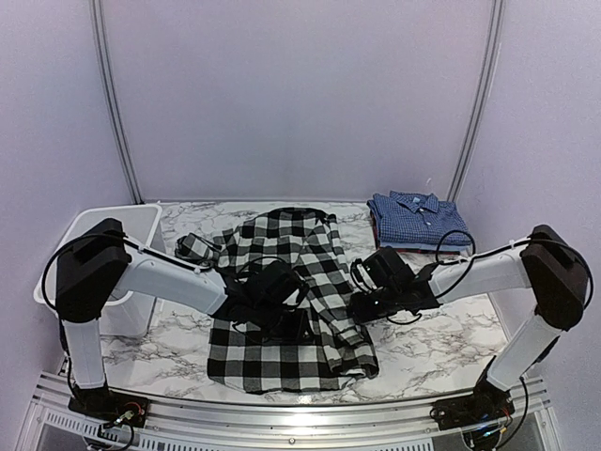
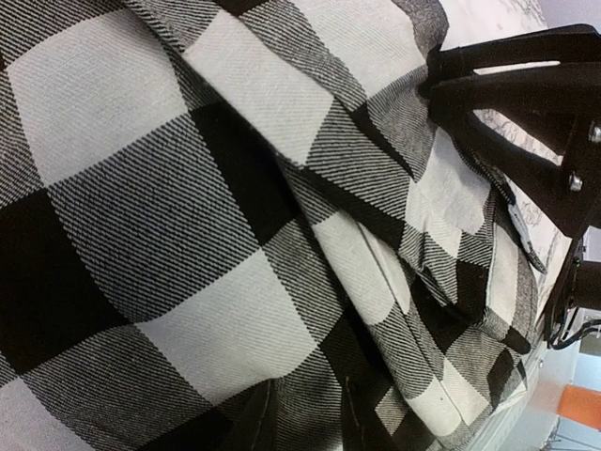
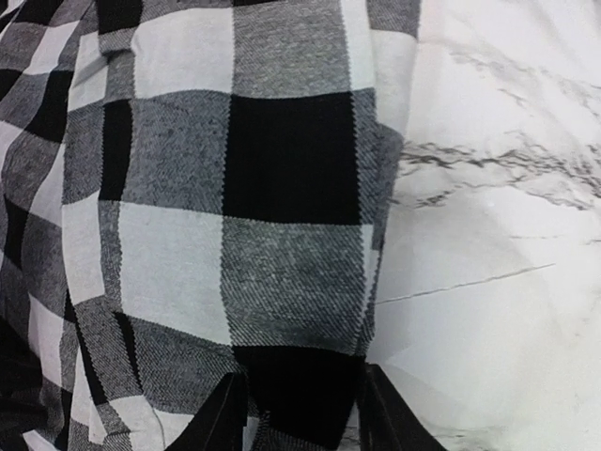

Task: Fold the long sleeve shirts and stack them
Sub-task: Rotate the 1/3-folded shirt at the center of the board.

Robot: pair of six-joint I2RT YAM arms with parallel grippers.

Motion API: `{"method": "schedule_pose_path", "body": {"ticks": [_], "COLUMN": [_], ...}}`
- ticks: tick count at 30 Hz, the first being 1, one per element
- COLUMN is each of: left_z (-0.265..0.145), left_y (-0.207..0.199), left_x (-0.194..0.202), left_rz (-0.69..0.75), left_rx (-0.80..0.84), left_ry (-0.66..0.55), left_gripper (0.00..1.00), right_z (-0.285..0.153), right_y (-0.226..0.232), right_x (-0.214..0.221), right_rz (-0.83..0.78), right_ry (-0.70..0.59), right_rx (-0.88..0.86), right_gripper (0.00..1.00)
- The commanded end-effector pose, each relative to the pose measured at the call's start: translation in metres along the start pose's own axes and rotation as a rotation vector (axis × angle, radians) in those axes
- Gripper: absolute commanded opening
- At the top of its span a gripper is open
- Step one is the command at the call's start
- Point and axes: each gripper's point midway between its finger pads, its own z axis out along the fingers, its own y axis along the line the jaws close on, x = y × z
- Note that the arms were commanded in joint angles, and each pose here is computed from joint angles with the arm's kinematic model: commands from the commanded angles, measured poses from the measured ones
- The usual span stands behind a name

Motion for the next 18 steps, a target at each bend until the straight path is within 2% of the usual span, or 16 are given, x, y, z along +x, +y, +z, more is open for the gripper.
{"method": "schedule_pose_path", "body": {"ticks": [1,5,9,14,16,18], "left_z": [0.0,-0.035,-0.087,-0.146,-0.166,-0.185], "left_y": [-0.016,-0.016,0.011,0.096,0.127,0.152], "left_x": [-0.016,-0.044,-0.073,-0.09,-0.097,-0.109], "left_rz": [-0.036,-0.025,-0.079,-0.243,-0.288,-0.319], "left_rx": [0.009,-0.061,-0.183,-0.388,-0.451,-0.507], "left_ry": [-0.058,-0.171,-0.309,-0.421,-0.457,-0.495], "left_gripper": [0.25,0.27,0.28,0.3,0.37,0.38], "right_z": [-0.019,-0.039,-0.052,-0.047,-0.044,-0.041], "right_y": [-0.006,0.006,0.024,0.043,0.048,0.049], "right_x": [-0.018,-0.028,-0.025,0.008,0.02,0.031], "right_rz": [-0.05,-0.065,-0.094,-0.115,-0.109,-0.102], "right_ry": [-0.031,-0.066,-0.075,-0.015,0.007,0.025], "right_rx": [0.029,0.003,-0.017,-0.05,-0.068,-0.077], "right_gripper": [0.38,0.4,0.41,0.41,0.41,0.41]}}
